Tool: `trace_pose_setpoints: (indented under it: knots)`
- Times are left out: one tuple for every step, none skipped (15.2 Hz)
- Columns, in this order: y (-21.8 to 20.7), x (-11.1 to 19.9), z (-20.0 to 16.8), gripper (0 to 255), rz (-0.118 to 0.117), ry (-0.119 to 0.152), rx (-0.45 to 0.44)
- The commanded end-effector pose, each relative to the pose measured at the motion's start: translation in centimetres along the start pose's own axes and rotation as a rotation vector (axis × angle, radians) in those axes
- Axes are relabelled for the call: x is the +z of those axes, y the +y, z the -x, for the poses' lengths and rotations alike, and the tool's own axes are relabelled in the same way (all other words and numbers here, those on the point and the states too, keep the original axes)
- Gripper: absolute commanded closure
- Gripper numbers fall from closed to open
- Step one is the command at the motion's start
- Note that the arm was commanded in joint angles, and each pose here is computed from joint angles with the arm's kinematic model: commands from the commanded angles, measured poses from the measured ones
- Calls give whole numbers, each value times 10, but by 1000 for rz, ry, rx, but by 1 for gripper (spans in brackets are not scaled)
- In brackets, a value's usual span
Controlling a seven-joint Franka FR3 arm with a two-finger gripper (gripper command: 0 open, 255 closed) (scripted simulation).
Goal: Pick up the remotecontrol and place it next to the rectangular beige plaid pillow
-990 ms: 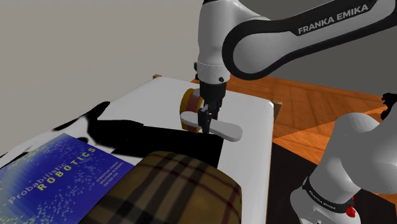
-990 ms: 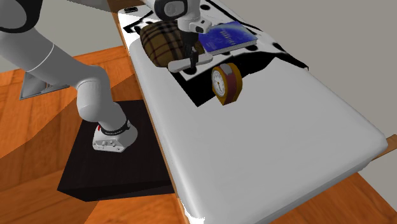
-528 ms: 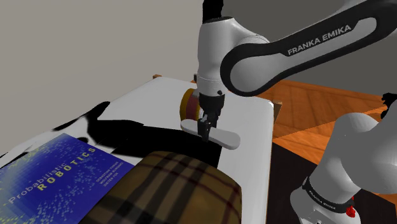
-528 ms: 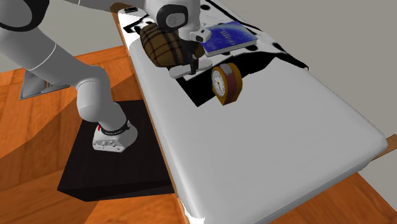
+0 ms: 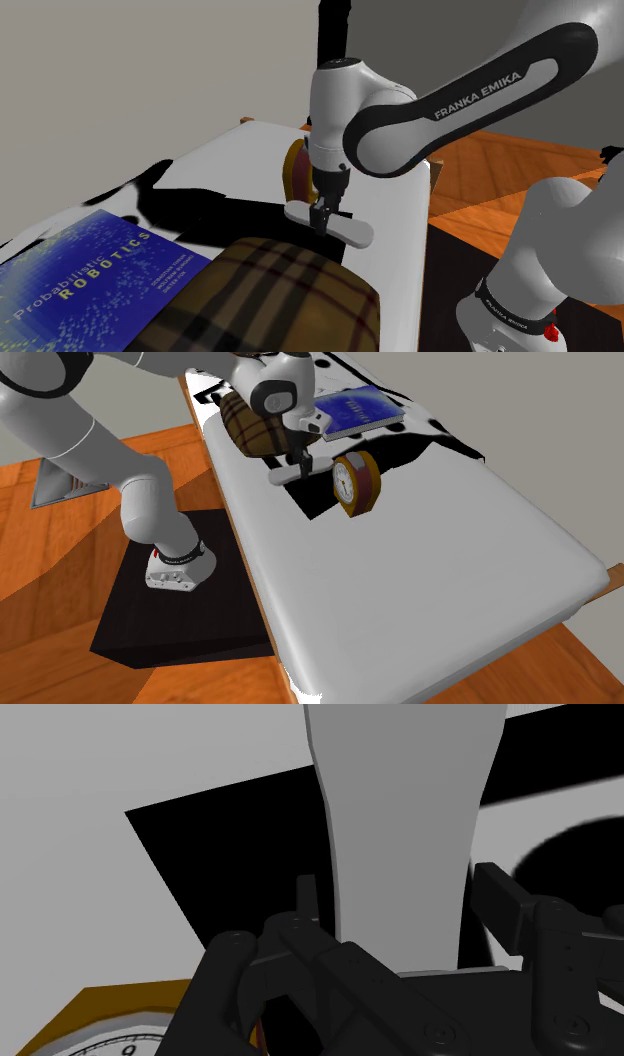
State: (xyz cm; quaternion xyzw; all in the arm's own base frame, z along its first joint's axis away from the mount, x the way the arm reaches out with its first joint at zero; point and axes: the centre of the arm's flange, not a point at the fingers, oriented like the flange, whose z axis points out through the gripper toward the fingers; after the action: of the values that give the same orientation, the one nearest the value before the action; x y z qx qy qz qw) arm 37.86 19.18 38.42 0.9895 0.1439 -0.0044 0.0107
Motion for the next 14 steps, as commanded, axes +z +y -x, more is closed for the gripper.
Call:
trace_pose_setpoints:
  knots:
    - [-1, 11, 0, 255, 0, 1, 0]
    - [-1, 16, 0, 255, 0, 1, 0]
    - [-1, 22, 0, 255, 0, 1, 0]
    - [-1, 27, 0, 255, 0, 1, 0]
    - [-1, 32, 0, 255, 0, 1, 0]
    - [-2, 41, 0, 255, 0, 1, 0]
    - [-2, 41, 0, 255, 0, 1, 0]
    - [-2, 41, 0, 255, 0, 1, 0]
    - [-2, 41, 0, 255, 0, 1, 0]
    - [-2, 41, 0, 255, 0, 1, 0]
    - [-2, 41, 0, 255, 0, 1, 0]
    - [-2, 41, 0, 255, 0, 1, 0]
    - [-2, 41, 0, 255, 0, 1, 0]
    - [-2, 41, 0, 255, 0, 1, 0]
